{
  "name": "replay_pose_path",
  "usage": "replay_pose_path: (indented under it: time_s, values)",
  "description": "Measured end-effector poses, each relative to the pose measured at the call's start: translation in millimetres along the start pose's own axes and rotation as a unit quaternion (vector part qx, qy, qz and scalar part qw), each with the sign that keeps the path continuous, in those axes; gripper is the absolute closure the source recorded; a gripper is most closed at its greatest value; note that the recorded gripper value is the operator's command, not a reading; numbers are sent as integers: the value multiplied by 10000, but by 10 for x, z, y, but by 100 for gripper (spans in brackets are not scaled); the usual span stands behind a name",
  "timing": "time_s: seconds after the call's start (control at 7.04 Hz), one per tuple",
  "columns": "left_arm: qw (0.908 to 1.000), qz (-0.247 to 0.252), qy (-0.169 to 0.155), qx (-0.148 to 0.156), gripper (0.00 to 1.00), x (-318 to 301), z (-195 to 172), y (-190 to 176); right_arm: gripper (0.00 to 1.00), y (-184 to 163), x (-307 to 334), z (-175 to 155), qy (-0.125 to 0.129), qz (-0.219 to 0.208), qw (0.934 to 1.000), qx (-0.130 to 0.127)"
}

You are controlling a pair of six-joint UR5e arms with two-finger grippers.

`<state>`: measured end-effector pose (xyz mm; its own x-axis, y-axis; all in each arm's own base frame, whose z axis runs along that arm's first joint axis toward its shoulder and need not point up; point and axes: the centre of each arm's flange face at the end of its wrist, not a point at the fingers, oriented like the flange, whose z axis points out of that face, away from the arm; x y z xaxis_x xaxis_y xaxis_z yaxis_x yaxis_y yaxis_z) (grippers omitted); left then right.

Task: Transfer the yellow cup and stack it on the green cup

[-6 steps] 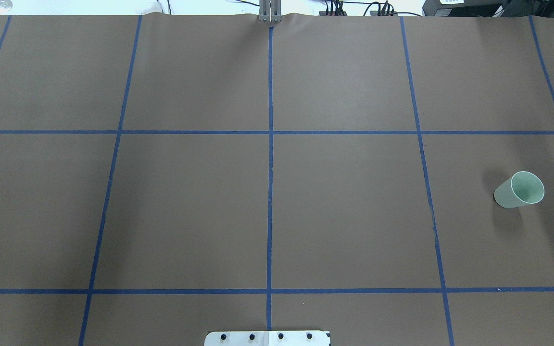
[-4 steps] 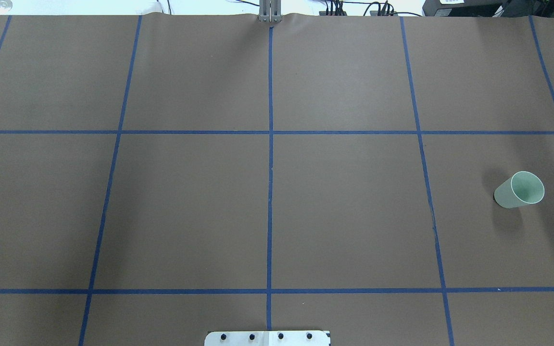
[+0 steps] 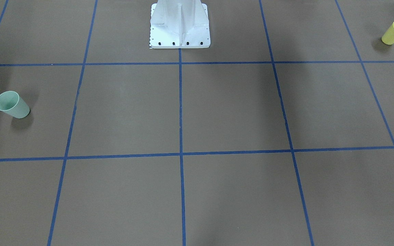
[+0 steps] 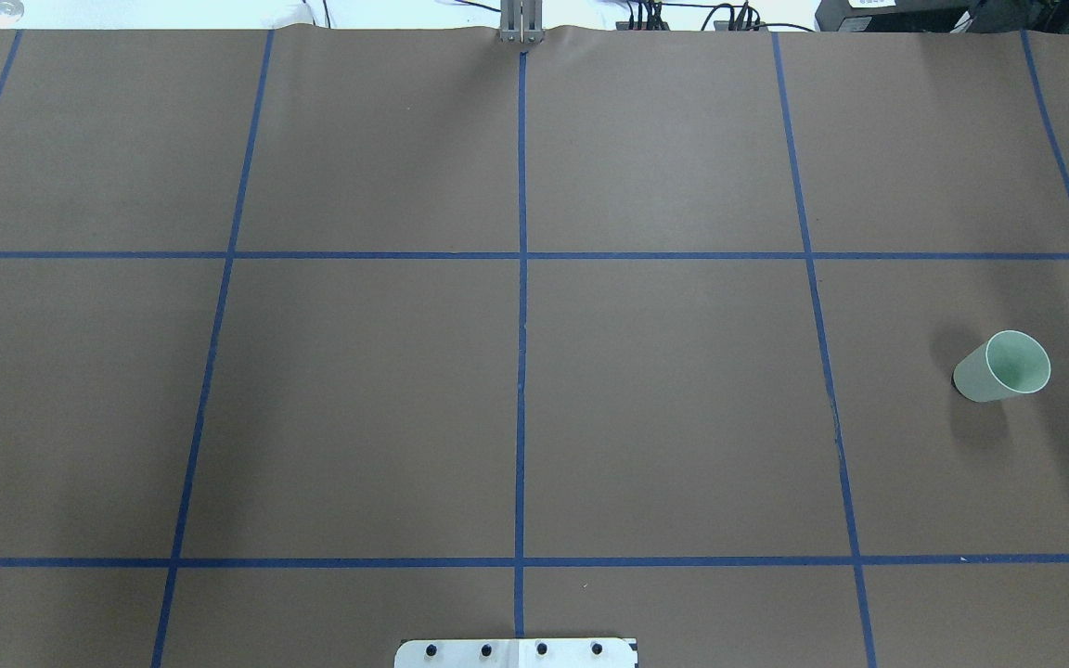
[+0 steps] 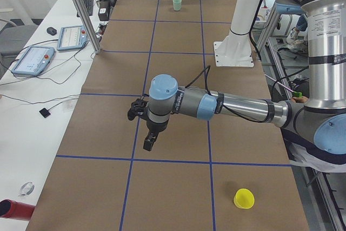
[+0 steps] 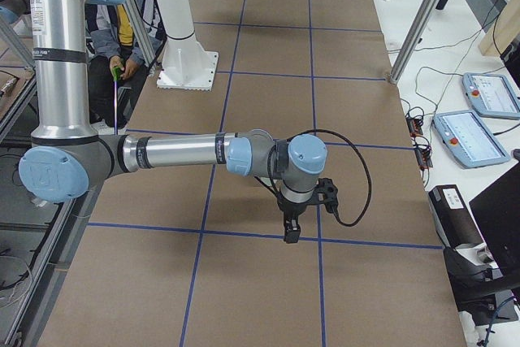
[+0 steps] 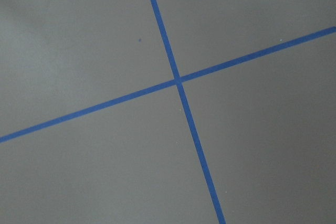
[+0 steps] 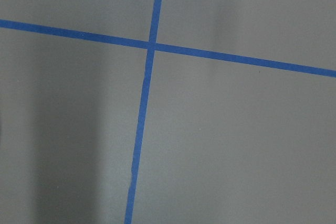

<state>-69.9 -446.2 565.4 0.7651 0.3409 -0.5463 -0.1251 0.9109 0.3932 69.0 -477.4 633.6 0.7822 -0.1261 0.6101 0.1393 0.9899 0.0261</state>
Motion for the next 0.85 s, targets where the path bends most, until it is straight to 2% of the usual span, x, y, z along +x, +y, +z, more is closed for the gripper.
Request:
replay_pose_path:
  time_s: [0.28,0.57,0.71,0.85]
  values:
    - [9977,420,-66,519,0,60,-95,-132,0,2,2,3,1,0,10000,-1]
    - [9948,580,-94,835,0,86,-128,-172,0,2,4,3,6,2,10000,-2]
    - [9947,355,-76,958,0,108,-149,-183,0,3,4,4,7,2,10000,-2]
    - [9942,-74,-33,1073,0,145,-173,-206,0,7,6,7,5,6,10000,-5]
